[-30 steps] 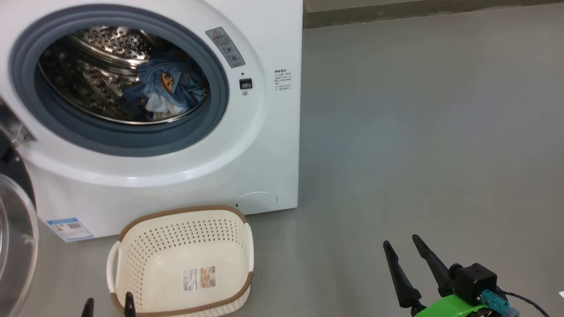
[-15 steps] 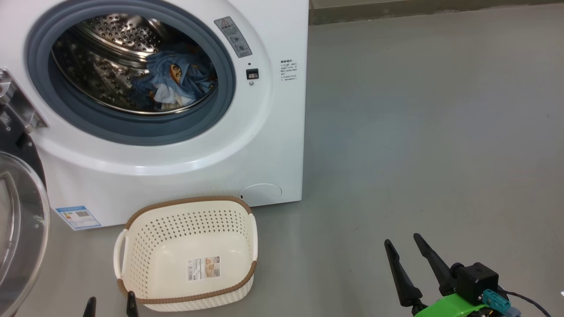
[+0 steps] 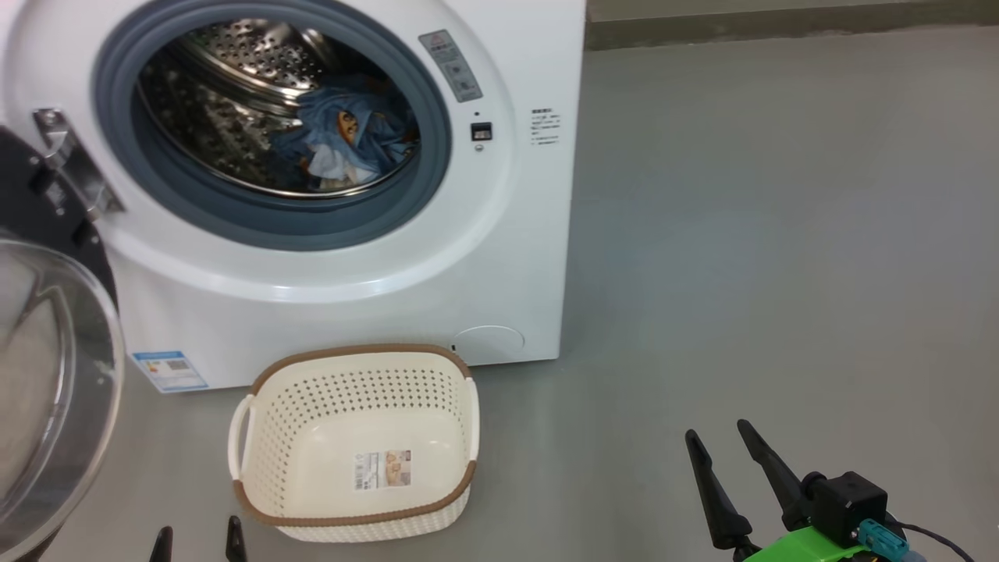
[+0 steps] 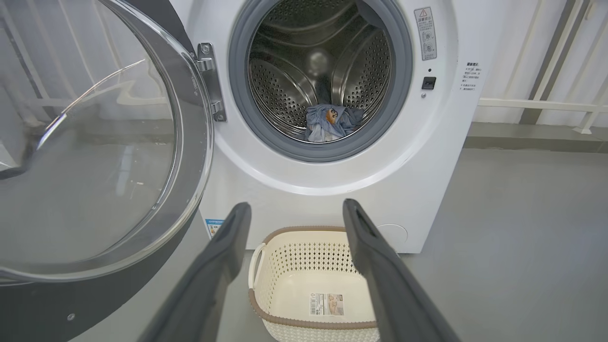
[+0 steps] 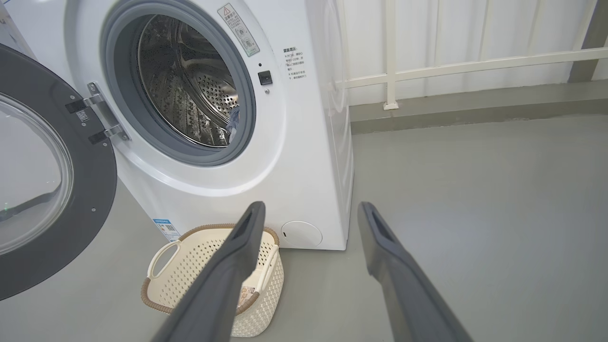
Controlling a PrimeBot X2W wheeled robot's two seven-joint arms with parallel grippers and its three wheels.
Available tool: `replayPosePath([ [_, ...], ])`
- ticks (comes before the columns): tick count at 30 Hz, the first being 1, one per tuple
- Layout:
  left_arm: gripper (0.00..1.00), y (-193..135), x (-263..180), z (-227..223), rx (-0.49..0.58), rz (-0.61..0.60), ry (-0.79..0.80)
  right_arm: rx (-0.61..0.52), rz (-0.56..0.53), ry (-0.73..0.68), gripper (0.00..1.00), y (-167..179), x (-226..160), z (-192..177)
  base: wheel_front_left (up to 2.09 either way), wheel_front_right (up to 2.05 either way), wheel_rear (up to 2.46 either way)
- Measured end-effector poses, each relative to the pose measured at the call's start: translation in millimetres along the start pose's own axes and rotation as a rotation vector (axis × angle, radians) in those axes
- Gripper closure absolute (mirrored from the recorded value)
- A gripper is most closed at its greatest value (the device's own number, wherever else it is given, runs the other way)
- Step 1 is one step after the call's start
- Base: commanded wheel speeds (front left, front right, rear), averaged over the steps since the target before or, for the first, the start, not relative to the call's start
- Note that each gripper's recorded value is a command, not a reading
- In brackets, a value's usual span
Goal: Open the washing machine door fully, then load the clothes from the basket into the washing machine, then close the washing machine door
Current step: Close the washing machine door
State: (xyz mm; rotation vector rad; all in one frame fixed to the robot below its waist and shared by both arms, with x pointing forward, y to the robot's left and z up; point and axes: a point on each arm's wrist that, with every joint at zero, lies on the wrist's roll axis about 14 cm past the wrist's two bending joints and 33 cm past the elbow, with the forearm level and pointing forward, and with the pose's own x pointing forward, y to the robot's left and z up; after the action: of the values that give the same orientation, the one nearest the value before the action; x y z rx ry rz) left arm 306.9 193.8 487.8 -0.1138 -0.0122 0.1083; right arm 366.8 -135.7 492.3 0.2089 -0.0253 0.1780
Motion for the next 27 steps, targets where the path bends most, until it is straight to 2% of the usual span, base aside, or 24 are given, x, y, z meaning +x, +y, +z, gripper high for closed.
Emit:
replayPosePath([
  [13,0.0,36.8,-23.6,4.9,-0.005,0.13,-0.019,0.005,0.116,0.015,0.0,36.9,17.9,-5.2,0.0,0.0,0.0],
  [27,0.0,87.4,-72.4,4.2,-0.02,0.338,-0.025,0.008,0.273,0.042,0.0,89.3,31.9,-14.2,0.0,0.0,0.0],
])
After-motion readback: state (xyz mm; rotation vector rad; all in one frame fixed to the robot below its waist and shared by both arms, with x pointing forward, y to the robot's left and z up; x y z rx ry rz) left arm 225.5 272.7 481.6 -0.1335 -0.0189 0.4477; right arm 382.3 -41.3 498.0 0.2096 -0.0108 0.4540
